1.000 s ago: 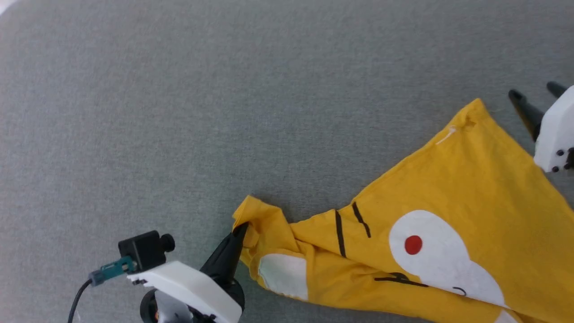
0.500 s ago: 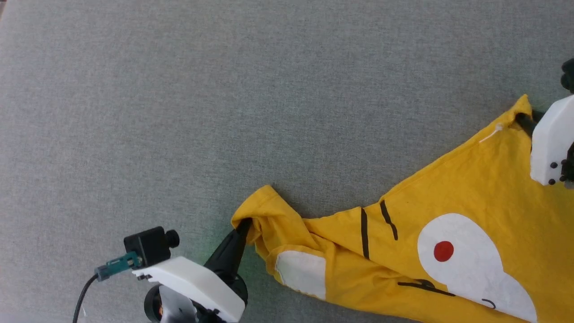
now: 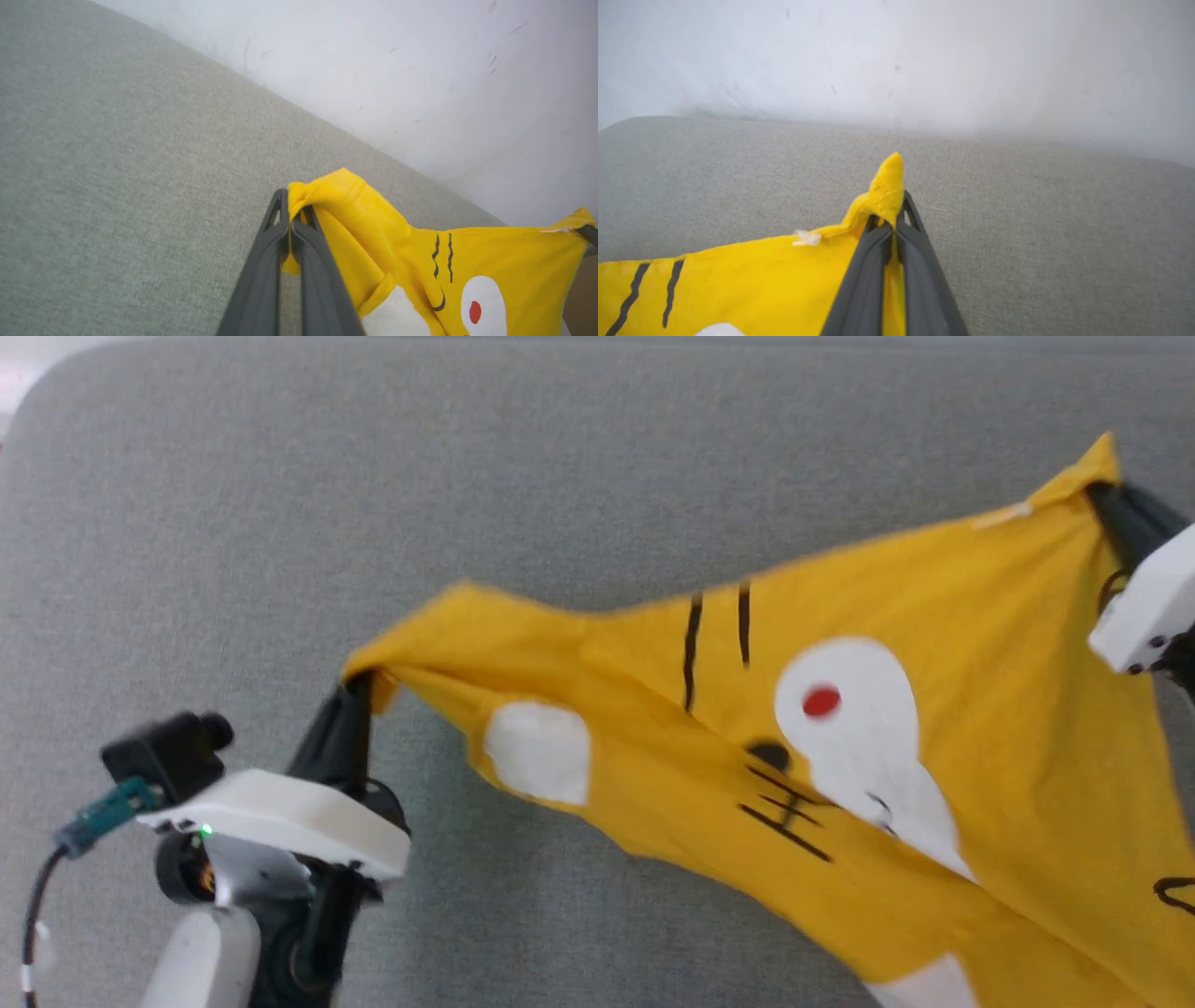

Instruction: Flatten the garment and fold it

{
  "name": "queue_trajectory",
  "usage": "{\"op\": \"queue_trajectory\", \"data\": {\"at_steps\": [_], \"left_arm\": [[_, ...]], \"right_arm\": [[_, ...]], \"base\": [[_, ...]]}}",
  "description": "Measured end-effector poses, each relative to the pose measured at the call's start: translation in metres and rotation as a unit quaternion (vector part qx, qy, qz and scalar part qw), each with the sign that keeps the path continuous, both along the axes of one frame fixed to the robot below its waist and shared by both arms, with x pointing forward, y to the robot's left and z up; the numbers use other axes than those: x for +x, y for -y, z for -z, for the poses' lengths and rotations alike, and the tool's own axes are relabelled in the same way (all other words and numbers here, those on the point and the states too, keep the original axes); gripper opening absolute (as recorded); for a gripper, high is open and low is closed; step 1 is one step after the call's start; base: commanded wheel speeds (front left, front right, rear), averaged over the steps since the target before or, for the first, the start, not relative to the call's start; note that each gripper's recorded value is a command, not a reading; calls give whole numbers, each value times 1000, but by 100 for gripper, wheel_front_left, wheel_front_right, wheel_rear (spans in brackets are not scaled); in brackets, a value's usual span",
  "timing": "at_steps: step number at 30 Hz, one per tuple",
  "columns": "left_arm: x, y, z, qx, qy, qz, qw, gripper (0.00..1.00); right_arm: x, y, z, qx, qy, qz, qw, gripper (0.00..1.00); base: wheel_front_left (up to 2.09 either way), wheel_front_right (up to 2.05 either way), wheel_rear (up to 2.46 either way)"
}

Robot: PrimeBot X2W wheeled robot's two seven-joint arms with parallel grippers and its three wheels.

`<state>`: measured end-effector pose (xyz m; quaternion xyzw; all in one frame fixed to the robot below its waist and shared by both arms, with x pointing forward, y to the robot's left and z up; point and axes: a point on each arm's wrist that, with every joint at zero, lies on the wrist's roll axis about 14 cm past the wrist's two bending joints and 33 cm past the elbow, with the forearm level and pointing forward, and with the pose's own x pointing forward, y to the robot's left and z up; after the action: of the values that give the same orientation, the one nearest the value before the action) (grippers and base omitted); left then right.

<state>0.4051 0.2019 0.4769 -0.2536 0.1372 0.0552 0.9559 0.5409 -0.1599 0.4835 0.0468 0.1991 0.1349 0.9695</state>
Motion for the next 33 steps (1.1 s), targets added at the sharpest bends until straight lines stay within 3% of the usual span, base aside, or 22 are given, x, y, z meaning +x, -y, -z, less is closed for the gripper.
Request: {"op": "queue_trajectory", "data": {"at_steps": [5, 9, 14, 22, 28, 33], "left_arm": [[14, -3, -63, 34, 101, -3, 994, 0], [8, 5, -102, 35, 156, 12, 987, 0], [-15, 13, -132, 23, 186, 25, 982, 0], [-43, 30, -145, 12, 175, 61, 983, 0], [-35, 46, -145, 3, 164, 98, 982, 0], [6, 58, -166, 35, 171, 145, 974, 0]], "right_arm": [[-14, 29, -82, 36, 119, 51, 991, 0], [-51, 53, -118, 50, 169, 86, 981, 0], [-107, 78, -134, 64, 185, 133, 972, 0], [-178, 100, -127, 76, 164, 187, 966, 0], [-183, 93, -122, 83, 145, 177, 970, 0], [-145, 78, -146, 66, 159, 129, 977, 0]], "base": [[0, 0, 0], [0, 0, 0], [0, 0, 0], [0, 0, 0], [0, 0, 0], [0, 0, 0]]}}
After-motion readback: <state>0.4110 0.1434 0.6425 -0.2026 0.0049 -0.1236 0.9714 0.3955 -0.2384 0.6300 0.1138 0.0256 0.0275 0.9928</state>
